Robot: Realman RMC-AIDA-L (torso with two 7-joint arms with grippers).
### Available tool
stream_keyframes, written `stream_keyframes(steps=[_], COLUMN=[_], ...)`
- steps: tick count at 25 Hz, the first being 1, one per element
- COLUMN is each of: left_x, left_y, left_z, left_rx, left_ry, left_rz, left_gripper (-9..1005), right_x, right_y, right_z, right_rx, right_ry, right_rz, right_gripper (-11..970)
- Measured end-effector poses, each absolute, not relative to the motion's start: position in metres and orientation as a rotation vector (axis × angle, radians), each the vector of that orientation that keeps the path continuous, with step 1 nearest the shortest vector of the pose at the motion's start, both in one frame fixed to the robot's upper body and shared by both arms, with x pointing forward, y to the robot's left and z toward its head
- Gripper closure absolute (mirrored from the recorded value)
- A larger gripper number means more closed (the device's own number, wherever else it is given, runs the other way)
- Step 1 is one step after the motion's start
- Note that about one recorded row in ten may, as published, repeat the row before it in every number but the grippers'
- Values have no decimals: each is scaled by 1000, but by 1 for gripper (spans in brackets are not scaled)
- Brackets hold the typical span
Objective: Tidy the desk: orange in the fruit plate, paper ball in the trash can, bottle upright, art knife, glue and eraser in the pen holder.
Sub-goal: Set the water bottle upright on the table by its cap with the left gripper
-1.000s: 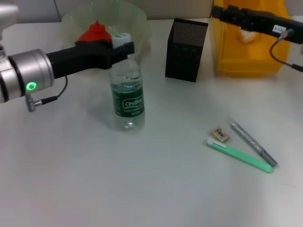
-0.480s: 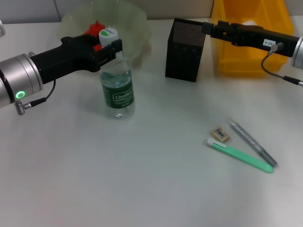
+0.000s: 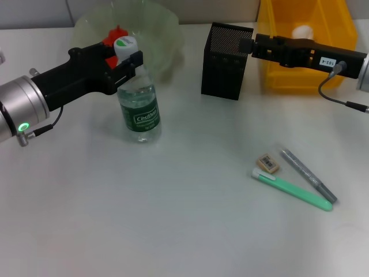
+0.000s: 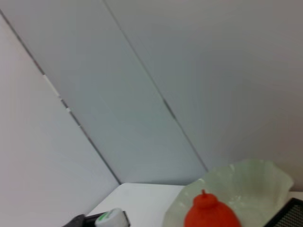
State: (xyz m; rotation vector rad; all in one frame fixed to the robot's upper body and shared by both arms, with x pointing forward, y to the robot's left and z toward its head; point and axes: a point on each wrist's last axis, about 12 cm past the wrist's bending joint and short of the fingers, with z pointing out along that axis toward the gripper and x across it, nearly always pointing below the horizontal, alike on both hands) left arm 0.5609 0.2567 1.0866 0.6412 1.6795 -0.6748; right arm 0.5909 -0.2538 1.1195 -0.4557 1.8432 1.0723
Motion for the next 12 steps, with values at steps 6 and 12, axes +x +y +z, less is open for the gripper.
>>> stream_keyframes(steps=[6,12], left_x=[556,552], left_y=[258,261], left_z=[1085,1084], left_rx=[666,679], left_ry=[1664,1657], left_rz=[-673,-681], left_gripper=[498,493], right_x=[586,575], right_y=[-255,-252], right_z=[1136,1159], right_rx=[-600,-869], right_ry=[1927,2173], right_rz=[1079,857], right_gripper=[248,249])
